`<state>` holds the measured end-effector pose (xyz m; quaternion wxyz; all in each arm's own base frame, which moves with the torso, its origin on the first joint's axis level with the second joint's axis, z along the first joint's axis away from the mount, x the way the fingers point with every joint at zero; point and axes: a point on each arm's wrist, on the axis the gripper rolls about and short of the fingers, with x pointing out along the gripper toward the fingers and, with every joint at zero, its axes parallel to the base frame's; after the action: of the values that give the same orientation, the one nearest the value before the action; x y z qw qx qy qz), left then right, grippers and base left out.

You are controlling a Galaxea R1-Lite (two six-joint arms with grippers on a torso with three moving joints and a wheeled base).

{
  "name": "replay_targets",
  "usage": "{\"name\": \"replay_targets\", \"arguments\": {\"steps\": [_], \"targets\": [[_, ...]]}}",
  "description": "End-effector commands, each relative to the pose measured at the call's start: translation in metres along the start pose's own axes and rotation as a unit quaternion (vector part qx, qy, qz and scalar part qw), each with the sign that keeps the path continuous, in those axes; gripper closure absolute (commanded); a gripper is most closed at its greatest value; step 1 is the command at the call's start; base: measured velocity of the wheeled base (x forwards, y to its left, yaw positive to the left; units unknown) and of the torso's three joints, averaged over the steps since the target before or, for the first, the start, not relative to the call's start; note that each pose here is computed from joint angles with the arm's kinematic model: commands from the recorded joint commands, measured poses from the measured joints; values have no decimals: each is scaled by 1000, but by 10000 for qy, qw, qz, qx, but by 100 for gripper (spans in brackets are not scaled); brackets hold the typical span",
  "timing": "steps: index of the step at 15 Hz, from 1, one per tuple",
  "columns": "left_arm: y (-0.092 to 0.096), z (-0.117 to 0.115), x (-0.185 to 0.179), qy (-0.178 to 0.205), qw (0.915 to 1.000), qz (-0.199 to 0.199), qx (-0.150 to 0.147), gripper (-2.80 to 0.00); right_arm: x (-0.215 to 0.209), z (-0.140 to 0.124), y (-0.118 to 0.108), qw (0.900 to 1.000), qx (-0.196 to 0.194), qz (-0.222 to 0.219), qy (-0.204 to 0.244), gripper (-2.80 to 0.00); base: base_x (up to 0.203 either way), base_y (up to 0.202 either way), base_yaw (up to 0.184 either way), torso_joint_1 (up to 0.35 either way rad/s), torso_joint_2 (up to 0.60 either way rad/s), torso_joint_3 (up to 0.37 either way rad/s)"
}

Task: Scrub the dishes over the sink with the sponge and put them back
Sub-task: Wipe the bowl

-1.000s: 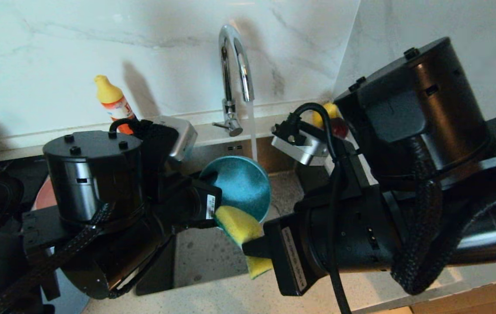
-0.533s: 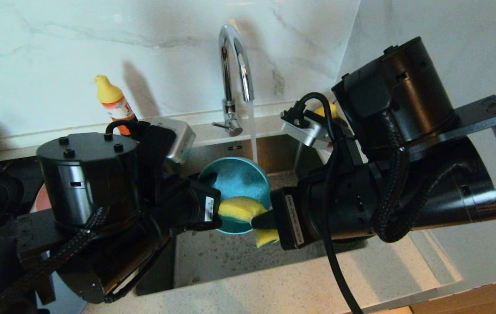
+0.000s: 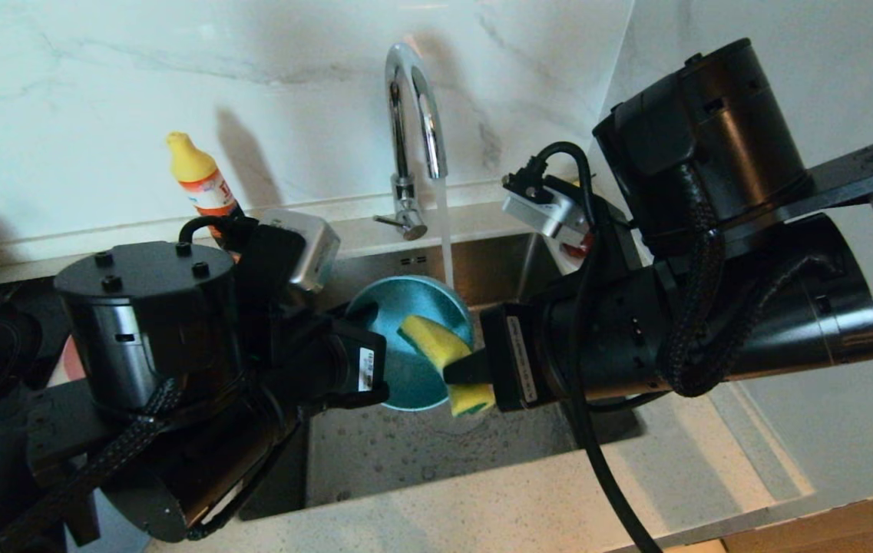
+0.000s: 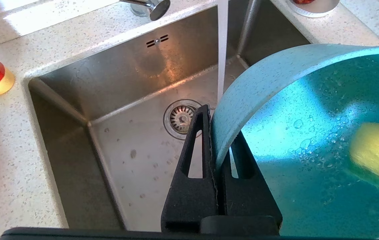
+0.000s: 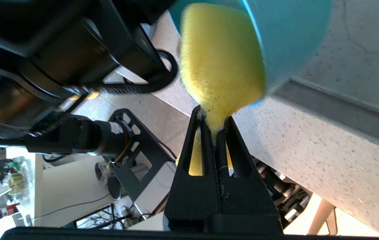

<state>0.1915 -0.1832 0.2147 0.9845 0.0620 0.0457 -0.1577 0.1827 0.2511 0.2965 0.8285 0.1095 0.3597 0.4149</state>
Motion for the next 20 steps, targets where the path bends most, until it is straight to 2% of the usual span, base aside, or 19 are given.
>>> {"name": "replay_targets", "arguments": {"steps": [1, 5, 12, 15, 20], "targets": [[-3, -2, 0, 15, 10000, -37, 20, 0, 8, 4, -1, 10000, 42, -7, 6, 0, 0, 0, 0, 0, 0, 0], [-3, -3, -3, 31, 10000, -68, 33, 0, 17, 13, -4, 9999, 84, -52, -79, 0, 0, 0, 0, 0, 0, 0], [-6, -8, -5, 96, 9998, -140, 73, 0, 9, 27, 3, 9996, 66, 26, -259, 0, 0, 0, 0, 0, 0, 0], [-6, -8, -5, -48, 9999, -125, 8, 0, 3, 30, -1, 9994, 100, -22, -337, 0, 0, 0, 0, 0, 0, 0], [-6, -5, -5, -102, 9999, -115, -30, 0, -14, 26, -7, 9994, 205, -227, -153, 0, 0, 0, 0, 0, 0, 0]]}}
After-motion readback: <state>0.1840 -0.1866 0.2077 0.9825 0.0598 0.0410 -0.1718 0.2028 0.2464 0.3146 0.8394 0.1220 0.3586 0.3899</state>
